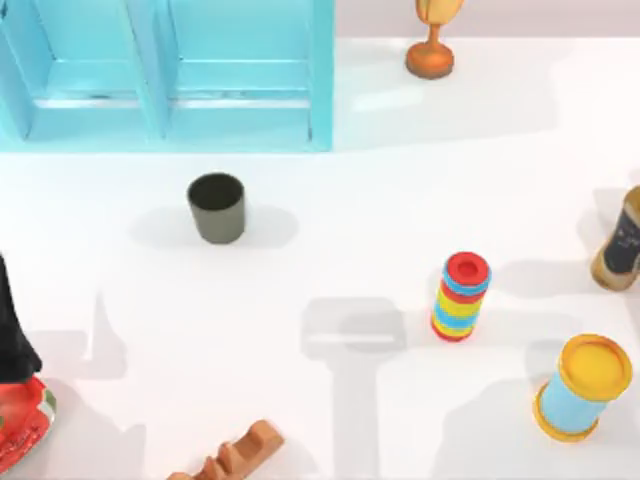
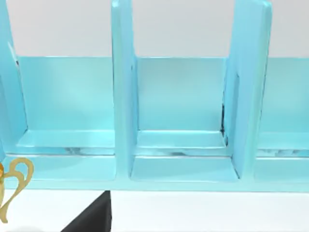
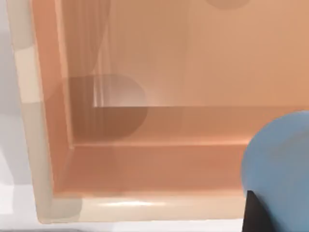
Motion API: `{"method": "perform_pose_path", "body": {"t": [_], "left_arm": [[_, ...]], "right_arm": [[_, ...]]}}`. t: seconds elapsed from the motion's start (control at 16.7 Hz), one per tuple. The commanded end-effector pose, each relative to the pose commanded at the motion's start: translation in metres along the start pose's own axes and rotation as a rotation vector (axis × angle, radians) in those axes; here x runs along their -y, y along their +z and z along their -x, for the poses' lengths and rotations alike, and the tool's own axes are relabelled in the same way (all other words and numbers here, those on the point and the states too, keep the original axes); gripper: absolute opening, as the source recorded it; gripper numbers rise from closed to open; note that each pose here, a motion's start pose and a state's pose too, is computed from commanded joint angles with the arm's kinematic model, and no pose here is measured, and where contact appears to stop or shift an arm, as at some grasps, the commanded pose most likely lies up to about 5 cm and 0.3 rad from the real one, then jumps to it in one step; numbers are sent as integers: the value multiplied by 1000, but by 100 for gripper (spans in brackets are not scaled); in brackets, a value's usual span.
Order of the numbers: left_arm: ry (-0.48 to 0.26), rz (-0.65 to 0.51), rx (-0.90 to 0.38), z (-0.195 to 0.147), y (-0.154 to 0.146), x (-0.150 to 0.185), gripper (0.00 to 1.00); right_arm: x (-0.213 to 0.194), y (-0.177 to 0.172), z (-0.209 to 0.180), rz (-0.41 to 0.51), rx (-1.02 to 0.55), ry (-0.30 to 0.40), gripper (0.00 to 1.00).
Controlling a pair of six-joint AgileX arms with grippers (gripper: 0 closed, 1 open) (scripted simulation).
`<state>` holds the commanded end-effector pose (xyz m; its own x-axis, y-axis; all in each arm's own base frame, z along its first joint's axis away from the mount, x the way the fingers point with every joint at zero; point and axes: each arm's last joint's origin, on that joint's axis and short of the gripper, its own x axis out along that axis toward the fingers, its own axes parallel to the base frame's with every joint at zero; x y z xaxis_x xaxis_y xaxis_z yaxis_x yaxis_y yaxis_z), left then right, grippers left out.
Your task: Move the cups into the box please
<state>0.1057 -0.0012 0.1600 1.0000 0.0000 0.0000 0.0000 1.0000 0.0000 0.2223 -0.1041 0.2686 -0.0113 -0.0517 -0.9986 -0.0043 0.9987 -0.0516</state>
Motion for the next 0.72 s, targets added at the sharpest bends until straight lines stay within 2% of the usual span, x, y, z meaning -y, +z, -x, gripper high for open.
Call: {"method": "perform_pose_path", "body": {"t": [0.3, 0.6, 0.72], "left_arm": [[0, 0, 0, 0, 0, 0, 100], [0, 0, 0, 0, 0, 0, 100], [0, 0, 0, 0, 0, 0, 100]], "right_arm": [[6, -2, -46, -9, 6, -2, 0], [7, -3, -53, -9, 4, -1, 0], [7, -3, -53, -9, 4, -1, 15]]}}
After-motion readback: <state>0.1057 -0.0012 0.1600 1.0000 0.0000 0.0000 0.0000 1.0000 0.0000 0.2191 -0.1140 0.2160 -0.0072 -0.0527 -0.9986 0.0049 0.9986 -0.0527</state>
